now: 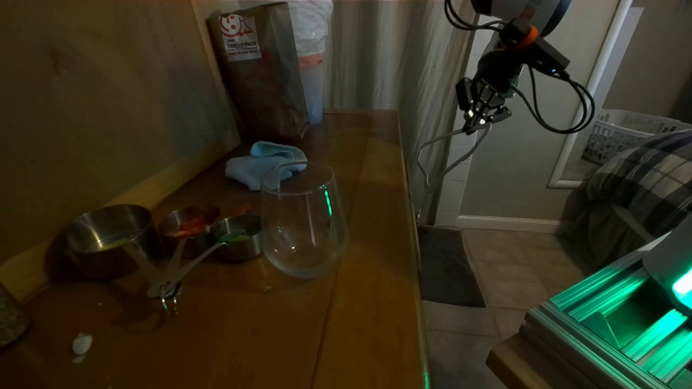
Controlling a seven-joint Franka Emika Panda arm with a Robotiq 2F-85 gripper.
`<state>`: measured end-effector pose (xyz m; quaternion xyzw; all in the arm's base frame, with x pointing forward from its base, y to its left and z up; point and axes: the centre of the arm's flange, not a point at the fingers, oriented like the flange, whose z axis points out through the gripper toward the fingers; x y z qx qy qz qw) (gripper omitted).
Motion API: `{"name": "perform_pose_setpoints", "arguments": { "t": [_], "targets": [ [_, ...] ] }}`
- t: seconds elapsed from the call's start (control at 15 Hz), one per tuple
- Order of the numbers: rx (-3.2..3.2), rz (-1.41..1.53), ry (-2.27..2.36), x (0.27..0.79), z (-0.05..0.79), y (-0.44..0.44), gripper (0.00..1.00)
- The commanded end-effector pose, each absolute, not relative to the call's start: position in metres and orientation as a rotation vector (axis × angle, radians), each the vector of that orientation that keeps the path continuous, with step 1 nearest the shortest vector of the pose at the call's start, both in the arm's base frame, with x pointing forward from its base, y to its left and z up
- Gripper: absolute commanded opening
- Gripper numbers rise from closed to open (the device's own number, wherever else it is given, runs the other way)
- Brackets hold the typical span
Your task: Pick up the white coat hanger and hang it on the top right drawer handle
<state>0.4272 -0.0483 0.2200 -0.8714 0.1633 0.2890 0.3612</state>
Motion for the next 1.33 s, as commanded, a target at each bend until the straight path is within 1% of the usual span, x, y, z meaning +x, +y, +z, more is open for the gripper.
{"name": "perform_pose_setpoints", "arguments": {
  "t": [0.0,0.87,1.27],
  "targets": [
    [-2.279,0.712,0.406,0.429,0.235,-0.050,0.01],
    [-2.288,0.551,0.301,0.444,0.240,-0.071,0.01],
    [-2.168,0.446,0.394,0.450,0.227,-0.065,0.01]
  ]
}}
